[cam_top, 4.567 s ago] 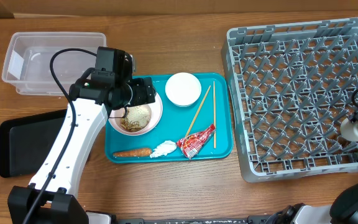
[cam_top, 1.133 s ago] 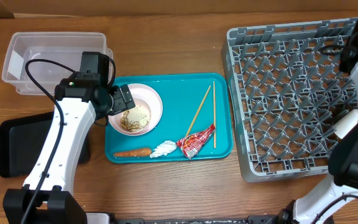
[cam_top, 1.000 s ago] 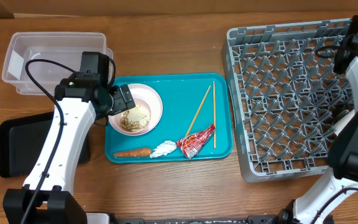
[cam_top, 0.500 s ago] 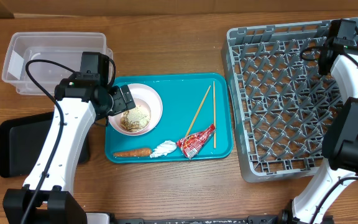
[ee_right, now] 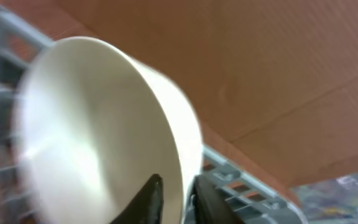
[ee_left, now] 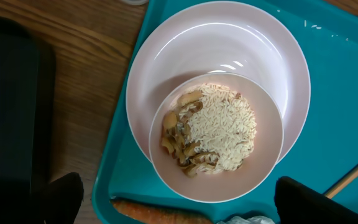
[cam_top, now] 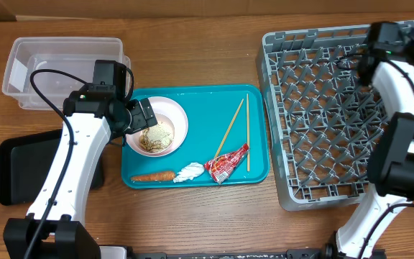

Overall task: Sort waste into correct bins and load items into the dishwasher
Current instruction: 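Place the white bowl in the back of the dish rack, then grasp the red snack wrapper with the left gripper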

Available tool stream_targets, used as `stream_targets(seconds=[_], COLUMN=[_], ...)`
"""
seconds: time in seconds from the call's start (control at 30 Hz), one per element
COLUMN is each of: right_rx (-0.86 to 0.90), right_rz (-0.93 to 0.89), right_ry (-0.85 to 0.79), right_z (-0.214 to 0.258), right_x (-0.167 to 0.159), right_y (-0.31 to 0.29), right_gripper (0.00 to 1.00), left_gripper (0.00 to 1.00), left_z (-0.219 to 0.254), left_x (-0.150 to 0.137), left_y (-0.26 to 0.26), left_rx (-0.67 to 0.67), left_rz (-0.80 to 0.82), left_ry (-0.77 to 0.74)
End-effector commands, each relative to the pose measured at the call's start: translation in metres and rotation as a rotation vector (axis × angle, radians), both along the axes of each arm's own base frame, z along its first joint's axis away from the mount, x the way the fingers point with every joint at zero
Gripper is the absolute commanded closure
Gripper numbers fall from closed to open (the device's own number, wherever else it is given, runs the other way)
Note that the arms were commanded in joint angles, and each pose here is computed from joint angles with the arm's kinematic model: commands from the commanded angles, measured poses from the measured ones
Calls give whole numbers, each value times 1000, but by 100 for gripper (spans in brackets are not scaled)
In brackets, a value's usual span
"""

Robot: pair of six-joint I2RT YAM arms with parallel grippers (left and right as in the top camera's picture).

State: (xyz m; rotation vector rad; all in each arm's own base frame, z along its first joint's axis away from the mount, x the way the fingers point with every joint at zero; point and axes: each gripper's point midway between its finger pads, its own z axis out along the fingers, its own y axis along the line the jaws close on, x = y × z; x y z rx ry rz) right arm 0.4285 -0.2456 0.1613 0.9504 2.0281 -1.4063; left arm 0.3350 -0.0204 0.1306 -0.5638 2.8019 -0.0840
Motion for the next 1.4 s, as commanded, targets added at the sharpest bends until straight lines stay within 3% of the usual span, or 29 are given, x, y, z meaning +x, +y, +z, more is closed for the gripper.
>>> stream_targets(seconds=[0.0,0.1,0.3,0.43,0.53,0.67,0.8,1.13,1.37], right_rx=[118,169,192,339,491,959,1218,1208,1200], right_rz=[111,153,163,228,336,830,1068,1155,1026], right_ry=[10,48,115,82,7,-98,-128,282,378], right_z=[-21,-31,-33,-26,-6,39,68,2,-37], right_x=[19,20,11,8,14,28,12,-46,-74], right_y=[32,48,58,76,101,214,300,416,444], right_gripper=[71,64,31,25,13,13,17,16,16], left_gripper=[0,0,0,0,0,0,0,0,0], left_z=[8,8,8,8,8,8,8,8,8], left_x=[2,2,4,3,3,3,4,3,3], left_y=[-2,-2,-2,-2,-2,-1,-2,-2,-5], left_rx=[-15,-15,-15,-15,-15,-15,-15,-15,-31], left_rz=[5,5,5,5,5,5,5,5,-2], left_ry=[-25,-25,-30,-30,-29,-29,-30,-29,-27])
